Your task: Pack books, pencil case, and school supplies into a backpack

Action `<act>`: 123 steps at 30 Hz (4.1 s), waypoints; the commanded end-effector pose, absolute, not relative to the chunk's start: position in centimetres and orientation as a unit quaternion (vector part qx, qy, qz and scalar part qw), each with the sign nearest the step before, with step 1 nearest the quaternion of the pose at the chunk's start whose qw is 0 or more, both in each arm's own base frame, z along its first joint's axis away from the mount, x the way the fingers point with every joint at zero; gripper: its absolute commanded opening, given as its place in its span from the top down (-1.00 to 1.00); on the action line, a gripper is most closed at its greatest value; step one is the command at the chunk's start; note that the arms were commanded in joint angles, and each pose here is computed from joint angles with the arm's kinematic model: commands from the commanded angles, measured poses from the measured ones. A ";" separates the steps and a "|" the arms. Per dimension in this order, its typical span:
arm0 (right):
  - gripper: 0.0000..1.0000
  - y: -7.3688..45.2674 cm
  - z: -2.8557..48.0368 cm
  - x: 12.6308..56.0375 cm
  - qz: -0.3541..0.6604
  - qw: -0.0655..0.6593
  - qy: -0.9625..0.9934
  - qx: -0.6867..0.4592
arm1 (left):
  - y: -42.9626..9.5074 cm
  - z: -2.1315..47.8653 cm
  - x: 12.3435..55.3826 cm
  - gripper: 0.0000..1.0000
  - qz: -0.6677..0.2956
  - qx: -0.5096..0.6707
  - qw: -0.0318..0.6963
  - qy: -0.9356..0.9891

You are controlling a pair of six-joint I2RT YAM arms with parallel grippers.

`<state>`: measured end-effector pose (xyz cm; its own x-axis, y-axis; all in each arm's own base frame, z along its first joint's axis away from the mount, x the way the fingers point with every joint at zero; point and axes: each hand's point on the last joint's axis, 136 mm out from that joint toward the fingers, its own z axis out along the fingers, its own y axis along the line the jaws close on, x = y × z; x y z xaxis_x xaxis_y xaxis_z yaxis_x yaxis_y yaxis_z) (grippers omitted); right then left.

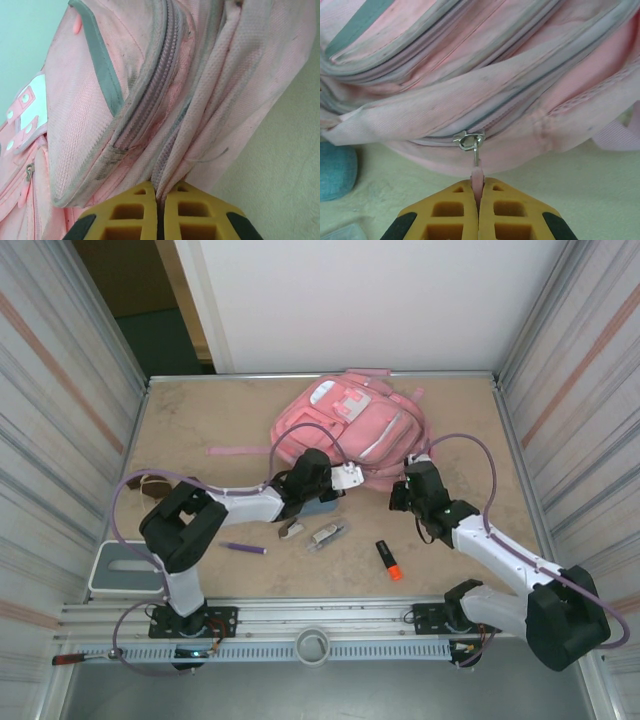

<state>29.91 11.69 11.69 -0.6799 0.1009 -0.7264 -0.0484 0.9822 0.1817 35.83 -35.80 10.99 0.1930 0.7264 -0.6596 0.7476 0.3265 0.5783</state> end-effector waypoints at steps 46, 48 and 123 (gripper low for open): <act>1.00 12.9 14.3 29.9 0.125 0.418 0.900 0.010 | -35.9 18.3 32.9 1.00 -0.129 0.557 0.546 0.612; 1.00 11.6 14.2 30.0 0.108 0.418 0.901 0.027 | -35.2 18.6 32.9 1.00 -0.137 0.550 0.549 0.615; 1.00 17.9 16.2 31.8 0.219 0.412 0.884 -0.021 | -32.9 17.0 32.7 0.13 -0.211 0.533 0.496 0.653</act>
<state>30.89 17.27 14.37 -0.6926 0.0969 -0.7148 -0.2247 0.9126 0.3414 32.13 -32.65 14.05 0.0136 0.5164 -0.8562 0.9231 0.3226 0.2092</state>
